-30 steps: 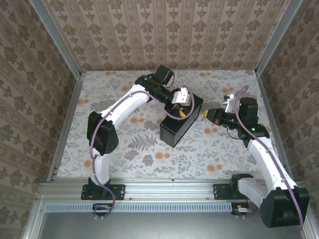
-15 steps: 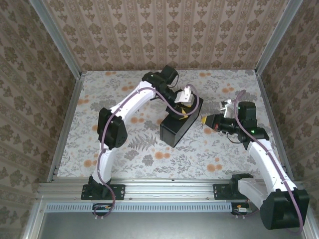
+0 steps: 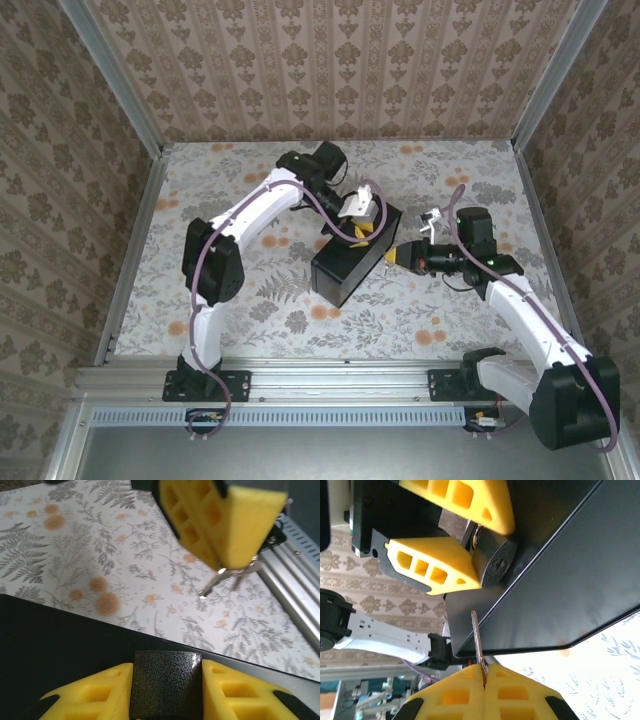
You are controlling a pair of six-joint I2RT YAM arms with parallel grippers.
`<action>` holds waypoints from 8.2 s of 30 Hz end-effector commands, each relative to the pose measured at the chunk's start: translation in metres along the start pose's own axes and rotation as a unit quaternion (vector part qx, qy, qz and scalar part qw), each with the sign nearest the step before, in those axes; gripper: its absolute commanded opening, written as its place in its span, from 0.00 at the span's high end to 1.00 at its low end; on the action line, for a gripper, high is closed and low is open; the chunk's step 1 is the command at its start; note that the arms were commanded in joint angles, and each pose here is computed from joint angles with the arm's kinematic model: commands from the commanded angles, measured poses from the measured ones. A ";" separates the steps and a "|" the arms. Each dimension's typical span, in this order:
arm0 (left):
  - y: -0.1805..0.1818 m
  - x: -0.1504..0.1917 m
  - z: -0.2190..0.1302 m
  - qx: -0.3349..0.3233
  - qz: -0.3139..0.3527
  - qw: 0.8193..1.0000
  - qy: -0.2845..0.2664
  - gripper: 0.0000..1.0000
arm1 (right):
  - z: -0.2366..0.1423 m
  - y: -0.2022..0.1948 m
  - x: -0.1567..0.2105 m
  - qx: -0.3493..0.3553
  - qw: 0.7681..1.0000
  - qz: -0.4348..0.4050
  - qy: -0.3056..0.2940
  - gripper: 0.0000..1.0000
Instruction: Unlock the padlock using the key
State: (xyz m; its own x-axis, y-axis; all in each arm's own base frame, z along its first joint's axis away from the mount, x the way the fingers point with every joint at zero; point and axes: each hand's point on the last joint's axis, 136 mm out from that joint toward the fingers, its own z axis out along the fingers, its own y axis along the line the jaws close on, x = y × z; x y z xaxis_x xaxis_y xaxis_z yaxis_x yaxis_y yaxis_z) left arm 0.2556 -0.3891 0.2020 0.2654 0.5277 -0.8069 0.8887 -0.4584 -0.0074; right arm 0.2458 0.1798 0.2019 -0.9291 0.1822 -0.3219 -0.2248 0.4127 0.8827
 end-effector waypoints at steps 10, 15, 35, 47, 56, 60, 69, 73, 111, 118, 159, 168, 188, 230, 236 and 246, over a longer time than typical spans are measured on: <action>-0.039 0.000 -0.024 0.034 0.039 0.998 -0.031 0.65 | 0.023 0.026 0.020 -0.099 0.990 -0.028 0.097 1.00; -0.047 -0.006 -0.033 0.035 0.070 0.996 -0.048 0.65 | 0.026 0.024 0.020 -0.102 0.988 -0.026 0.110 1.00; -0.062 -0.008 -0.038 0.031 0.107 0.992 -0.062 0.65 | 0.043 0.030 0.023 -0.111 0.979 -0.017 0.170 1.00; -0.057 -0.005 -0.034 0.024 0.106 0.993 -0.055 0.65 | 0.047 0.026 0.028 -0.107 0.978 -0.013 0.176 1.00; -0.058 -0.004 -0.033 0.021 0.109 0.993 -0.051 0.65 | 0.047 0.026 0.024 -0.099 0.980 -0.017 0.172 1.00; -0.059 -0.003 -0.033 0.023 0.108 0.993 -0.047 0.65 | 0.047 0.027 0.020 -0.096 0.981 -0.019 0.167 1.00; -0.060 -0.001 -0.032 0.019 0.107 0.993 -0.047 0.64 | 0.052 0.013 0.019 -0.079 0.982 -0.001 0.172 1.00; -0.062 0.000 -0.032 0.021 0.108 0.993 -0.045 0.64 | 0.050 0.012 0.017 -0.078 0.983 0.000 0.168 1.00; -0.065 -0.001 -0.034 0.001 0.137 0.990 -0.034 0.64 | 0.050 0.023 0.014 -0.086 0.981 -0.014 0.175 1.00; -0.057 0.004 -0.032 -0.021 0.145 0.989 -0.028 0.65 | 0.048 0.028 0.018 -0.093 0.979 -0.014 0.182 1.00; -0.051 -0.001 -0.037 -0.069 0.178 0.980 -0.054 0.62 | 0.044 0.033 0.005 -0.024 0.971 0.039 0.233 1.00; -0.047 0.011 -0.026 -0.045 0.155 0.987 -0.016 0.45 | 0.033 0.030 0.007 -0.011 0.975 0.038 0.218 1.00; -0.054 0.023 -0.017 0.030 0.101 0.994 0.026 0.50 | 0.033 0.022 0.010 -0.005 0.976 0.039 0.214 1.00; -0.044 0.002 -0.028 -0.038 0.146 0.988 -0.031 0.80 | 0.049 0.020 0.014 -0.026 0.973 0.060 0.223 1.00; -0.045 0.005 -0.029 -0.040 0.141 0.989 -0.030 0.81 | 0.043 0.014 0.014 -0.023 0.974 0.064 0.218 1.00; -0.045 0.003 -0.030 -0.043 0.145 0.988 -0.034 0.80 | 0.049 0.015 0.006 -0.032 0.975 0.058 0.211 1.00</action>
State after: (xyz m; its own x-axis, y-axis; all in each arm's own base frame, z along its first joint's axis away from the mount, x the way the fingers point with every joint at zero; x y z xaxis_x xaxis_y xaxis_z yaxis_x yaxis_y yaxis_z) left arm 0.2322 -0.3499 0.2038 0.4902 0.3580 -0.7947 0.8072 -0.5304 0.2590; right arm 0.2497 0.2252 0.1952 -0.9871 -0.1504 -0.0551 -0.1087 0.3763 0.9201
